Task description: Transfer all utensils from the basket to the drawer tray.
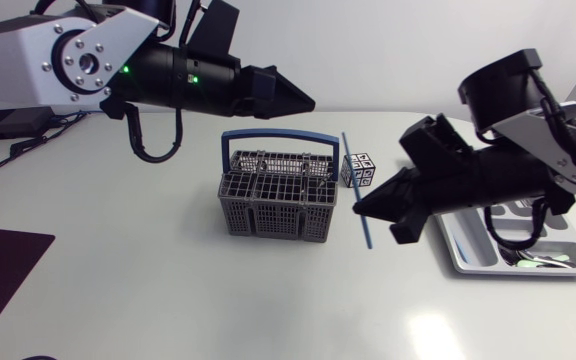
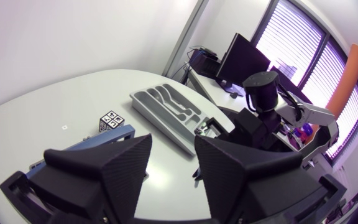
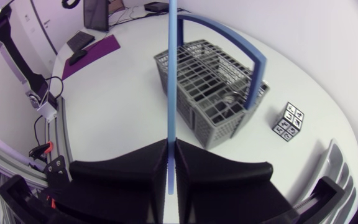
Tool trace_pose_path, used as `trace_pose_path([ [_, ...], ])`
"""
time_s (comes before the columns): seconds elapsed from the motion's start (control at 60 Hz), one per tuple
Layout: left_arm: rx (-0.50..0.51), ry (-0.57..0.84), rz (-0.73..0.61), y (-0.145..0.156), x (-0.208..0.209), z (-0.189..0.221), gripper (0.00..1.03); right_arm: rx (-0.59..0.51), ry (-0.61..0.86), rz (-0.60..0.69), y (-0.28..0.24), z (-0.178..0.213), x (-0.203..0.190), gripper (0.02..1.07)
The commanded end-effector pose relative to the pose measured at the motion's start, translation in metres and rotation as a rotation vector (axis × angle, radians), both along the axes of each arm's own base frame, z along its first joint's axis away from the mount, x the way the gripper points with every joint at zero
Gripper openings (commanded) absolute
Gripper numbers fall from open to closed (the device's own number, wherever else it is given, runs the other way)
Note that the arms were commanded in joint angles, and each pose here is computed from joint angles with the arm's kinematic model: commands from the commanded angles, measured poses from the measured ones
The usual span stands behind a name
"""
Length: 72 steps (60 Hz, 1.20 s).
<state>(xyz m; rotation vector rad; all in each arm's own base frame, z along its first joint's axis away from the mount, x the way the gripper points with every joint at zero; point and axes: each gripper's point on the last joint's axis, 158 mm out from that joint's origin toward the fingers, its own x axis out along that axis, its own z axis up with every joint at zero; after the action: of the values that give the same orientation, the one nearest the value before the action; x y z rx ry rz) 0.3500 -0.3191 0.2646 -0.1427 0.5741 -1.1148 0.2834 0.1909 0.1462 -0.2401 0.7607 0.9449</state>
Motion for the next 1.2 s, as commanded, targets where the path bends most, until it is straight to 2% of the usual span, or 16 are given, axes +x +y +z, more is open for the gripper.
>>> trace_pose_path([
  [0.0,-0.016,-0.032,0.033,0.005,0.009,0.014,0.54,-0.017,0.012,-0.053,-0.029,-0.008,0.004,0.08],
  [0.217,0.107,-0.086,0.117,0.010,0.025,-0.018,0.54,-0.055,0.035,-0.284,-0.112,-0.020,0.041,0.08],
  [0.45,0.324,-0.169,0.150,-0.002,0.028,-0.063,0.54,-0.104,0.117,-0.504,-0.197,-0.048,0.073,0.08],
  [0.783,0.586,-0.230,0.170,-0.015,0.031,-0.117,0.54,-0.148,0.249,-0.663,-0.256,-0.093,0.092,0.08],
  [1.083,0.719,-0.283,0.178,-0.032,0.034,-0.136,0.54,-0.153,0.349,-0.720,-0.278,-0.129,0.094,0.11],
  [1.1,0.721,-0.288,0.181,-0.034,0.034,-0.135,0.54,-0.157,0.354,-0.721,-0.278,-0.131,0.093,0.14],
  [1.133,0.730,-0.296,0.178,-0.037,0.034,-0.134,0.54,-0.158,0.359,-0.724,-0.279,-0.132,0.093,0.27],
  [1.183,0.744,-0.297,0.175,-0.041,0.033,-0.134,0.54,-0.157,0.364,-0.723,-0.278,-0.134,0.092,0.54],
])
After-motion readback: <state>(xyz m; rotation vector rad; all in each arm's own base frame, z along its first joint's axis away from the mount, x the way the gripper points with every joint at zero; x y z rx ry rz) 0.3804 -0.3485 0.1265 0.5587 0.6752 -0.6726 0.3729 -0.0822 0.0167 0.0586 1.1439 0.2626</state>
